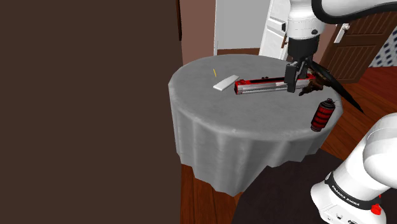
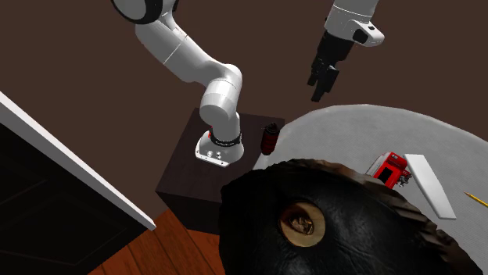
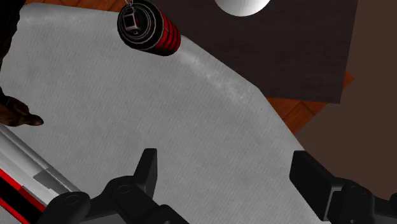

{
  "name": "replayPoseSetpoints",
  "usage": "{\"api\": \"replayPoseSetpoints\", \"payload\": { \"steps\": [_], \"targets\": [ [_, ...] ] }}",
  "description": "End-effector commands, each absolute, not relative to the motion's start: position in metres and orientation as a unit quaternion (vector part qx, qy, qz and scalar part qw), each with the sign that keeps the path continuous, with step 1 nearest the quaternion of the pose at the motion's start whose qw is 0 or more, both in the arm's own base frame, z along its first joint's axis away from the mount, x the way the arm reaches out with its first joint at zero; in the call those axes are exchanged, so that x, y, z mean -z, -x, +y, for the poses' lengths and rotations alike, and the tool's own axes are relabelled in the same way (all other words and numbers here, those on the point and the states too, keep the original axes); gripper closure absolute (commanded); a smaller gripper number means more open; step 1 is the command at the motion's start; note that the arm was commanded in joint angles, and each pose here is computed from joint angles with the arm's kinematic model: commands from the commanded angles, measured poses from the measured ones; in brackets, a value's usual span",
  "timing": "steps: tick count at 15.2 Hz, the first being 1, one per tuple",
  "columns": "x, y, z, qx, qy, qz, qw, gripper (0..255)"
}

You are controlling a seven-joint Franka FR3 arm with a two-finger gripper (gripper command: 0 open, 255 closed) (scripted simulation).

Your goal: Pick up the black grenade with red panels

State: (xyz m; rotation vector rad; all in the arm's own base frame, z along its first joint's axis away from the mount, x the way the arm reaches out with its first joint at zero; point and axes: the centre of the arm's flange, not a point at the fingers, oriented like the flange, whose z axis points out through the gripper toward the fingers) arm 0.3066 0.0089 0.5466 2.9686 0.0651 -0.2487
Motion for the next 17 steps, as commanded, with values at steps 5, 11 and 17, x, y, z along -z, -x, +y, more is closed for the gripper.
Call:
{"api": "replayPoseSetpoints", "payload": {
  "steps": [5,11,17],
  "targets": [
    [-0.533,-0.271,-0.032,0.086,-0.994,0.017,0.060,0],
    [-0.509,-0.216,-0.092,0.090,-0.996,0.010,0.028,0],
    [-0.482,-0.204,-0.104,0.091,-0.996,0.008,0.021,0]
  ]
}}
